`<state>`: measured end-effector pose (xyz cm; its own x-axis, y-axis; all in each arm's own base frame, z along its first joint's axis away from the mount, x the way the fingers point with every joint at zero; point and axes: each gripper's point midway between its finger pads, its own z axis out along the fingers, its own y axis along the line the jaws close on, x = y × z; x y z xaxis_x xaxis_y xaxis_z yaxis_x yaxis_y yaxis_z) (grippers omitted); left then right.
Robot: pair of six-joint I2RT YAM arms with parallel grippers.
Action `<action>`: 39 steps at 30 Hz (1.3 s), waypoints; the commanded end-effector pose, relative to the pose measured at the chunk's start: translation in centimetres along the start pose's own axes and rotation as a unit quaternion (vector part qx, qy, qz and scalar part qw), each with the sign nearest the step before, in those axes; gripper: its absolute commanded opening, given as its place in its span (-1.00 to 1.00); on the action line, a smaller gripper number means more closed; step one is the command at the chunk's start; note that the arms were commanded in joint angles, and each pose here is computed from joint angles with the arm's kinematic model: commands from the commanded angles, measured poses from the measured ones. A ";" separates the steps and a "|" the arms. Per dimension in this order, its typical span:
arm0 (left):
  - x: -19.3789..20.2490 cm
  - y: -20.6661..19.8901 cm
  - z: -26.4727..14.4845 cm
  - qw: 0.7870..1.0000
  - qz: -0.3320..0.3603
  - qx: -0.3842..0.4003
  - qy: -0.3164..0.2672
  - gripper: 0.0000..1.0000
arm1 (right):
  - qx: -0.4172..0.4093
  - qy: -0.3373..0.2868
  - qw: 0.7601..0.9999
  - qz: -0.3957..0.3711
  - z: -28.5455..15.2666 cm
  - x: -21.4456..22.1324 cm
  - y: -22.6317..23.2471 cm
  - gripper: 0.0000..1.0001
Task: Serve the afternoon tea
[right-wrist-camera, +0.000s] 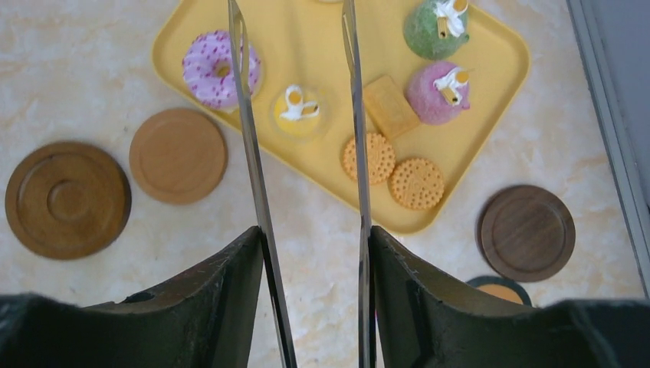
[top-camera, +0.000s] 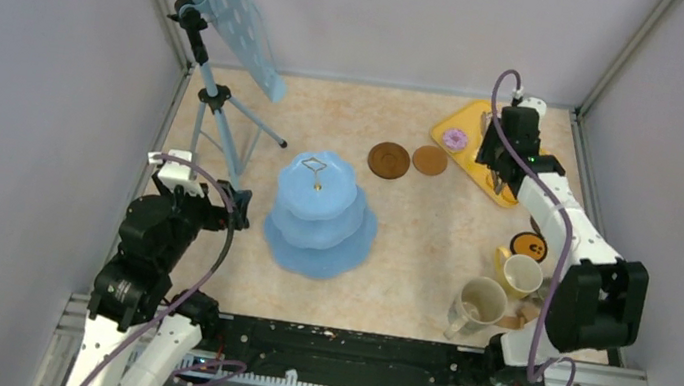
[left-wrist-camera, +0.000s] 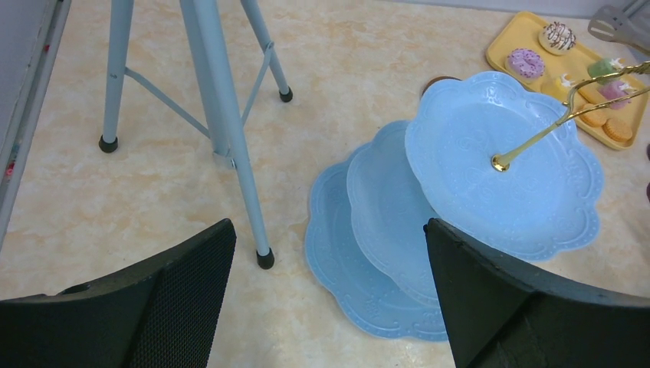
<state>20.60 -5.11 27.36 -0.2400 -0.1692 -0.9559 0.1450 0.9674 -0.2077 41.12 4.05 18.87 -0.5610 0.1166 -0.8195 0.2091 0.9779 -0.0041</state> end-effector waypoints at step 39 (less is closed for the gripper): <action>-1.7 -0.1 -0.5 0.999 0.001 -0.002 -0.046 0.97 | -0.005 0.057 0.998 0.041 15.9 -4.6 -1.2 0.13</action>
<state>20.12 -4.96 28.19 -0.1858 -0.1740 -0.9671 0.1460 0.9684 -0.2023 54.56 -0.52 10.89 -0.6792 0.2456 -0.6917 0.2602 0.9617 0.0859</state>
